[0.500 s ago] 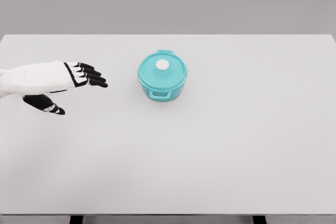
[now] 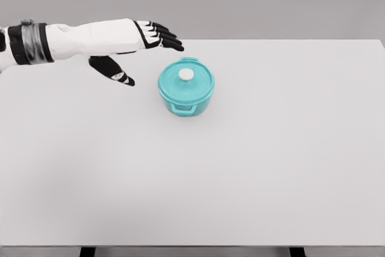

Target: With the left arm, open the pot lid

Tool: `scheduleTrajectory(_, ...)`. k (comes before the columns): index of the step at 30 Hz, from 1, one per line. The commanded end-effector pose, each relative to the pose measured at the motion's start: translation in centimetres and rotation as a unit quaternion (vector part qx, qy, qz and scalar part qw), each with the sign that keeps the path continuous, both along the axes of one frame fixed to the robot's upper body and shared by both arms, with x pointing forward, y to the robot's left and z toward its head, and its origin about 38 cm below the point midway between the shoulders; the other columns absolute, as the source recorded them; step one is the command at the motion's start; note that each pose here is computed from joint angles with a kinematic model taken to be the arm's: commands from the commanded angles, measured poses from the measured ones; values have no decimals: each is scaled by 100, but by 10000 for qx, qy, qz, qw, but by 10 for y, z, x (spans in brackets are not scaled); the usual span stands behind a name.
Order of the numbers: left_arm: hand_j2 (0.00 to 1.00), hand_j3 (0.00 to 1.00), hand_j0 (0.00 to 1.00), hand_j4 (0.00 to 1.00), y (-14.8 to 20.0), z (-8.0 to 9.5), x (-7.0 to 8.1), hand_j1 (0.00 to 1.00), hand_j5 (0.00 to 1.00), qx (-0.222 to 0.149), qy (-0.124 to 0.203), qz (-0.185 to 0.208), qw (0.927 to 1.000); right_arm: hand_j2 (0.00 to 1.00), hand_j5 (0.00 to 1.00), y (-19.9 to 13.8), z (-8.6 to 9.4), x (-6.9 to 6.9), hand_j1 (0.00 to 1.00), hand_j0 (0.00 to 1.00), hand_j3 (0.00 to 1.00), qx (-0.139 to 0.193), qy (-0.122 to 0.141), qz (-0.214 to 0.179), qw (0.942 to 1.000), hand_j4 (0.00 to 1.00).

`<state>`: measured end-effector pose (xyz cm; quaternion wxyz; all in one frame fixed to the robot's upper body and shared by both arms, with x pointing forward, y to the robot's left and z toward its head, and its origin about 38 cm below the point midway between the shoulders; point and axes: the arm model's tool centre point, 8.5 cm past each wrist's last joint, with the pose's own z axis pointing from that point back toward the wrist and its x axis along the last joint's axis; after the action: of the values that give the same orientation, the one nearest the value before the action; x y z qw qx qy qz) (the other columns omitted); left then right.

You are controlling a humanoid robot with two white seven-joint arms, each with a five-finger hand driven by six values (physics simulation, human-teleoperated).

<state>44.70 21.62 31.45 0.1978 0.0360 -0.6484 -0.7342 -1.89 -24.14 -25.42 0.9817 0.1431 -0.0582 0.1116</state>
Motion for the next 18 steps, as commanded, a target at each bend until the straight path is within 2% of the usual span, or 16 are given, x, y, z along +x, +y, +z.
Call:
scheduleTrajectory(1, 100, 100, 100, 100, -28, -23, 10, 100, 100, -107, 353, -144, 9992, 100, 100, 0, 0, 0, 100, 100, 100, 2, -2, 2, 10000, 100)
scheduleTrajectory(2, 100, 100, 100, 100, -30, -26, 16, 100, 100, 6, 401, -128, 9991, 100, 100, 0, 0, 0, 100, 100, 100, 2, -2, 2, 10000, 100)
scheduleTrajectory(3, 100, 100, 100, 100, -29, -20, 25, 100, 100, 23, 371, -22, 9993, 100, 100, 0, 0, 0, 100, 100, 100, 2, -2, 2, 10000, 100)
scheduleTrajectory(4, 100, 100, 100, 100, -41, -25, 31, 100, 100, 66, 429, -59, 9990, 100, 100, 0, 0, 0, 100, 100, 100, 2, -2, 2, 10000, 100)
scheduleTrajectory(7, 100, 100, 100, 100, -52, -36, 57, 100, 100, 293, 540, 180, 9979, 100, 100, 0, 0, 0, 100, 100, 100, 2, -2, 2, 10000, 100)
scheduleTrajectory(9, 100, 100, 100, 100, -65, -38, 63, 100, 100, 434, 455, 189, 9978, 100, 100, 0, 0, 0, 100, 100, 100, 2, -2, 2, 10000, 100)
scheduleTrajectory(13, 100, 100, 100, 100, -78, -55, 72, 100, 100, 723, 462, 299, 9959, 100, 100, 0, 0, 0, 100, 100, 100, 2, -2, 2, 10000, 100)
scheduleTrajectory(18, 100, 100, 100, 100, -81, -61, 76, 100, 100, 773, 511, 341, 9951, 100, 100, 0, 0, 0, 100, 100, 100, 2, -2, 2, 10000, 100)
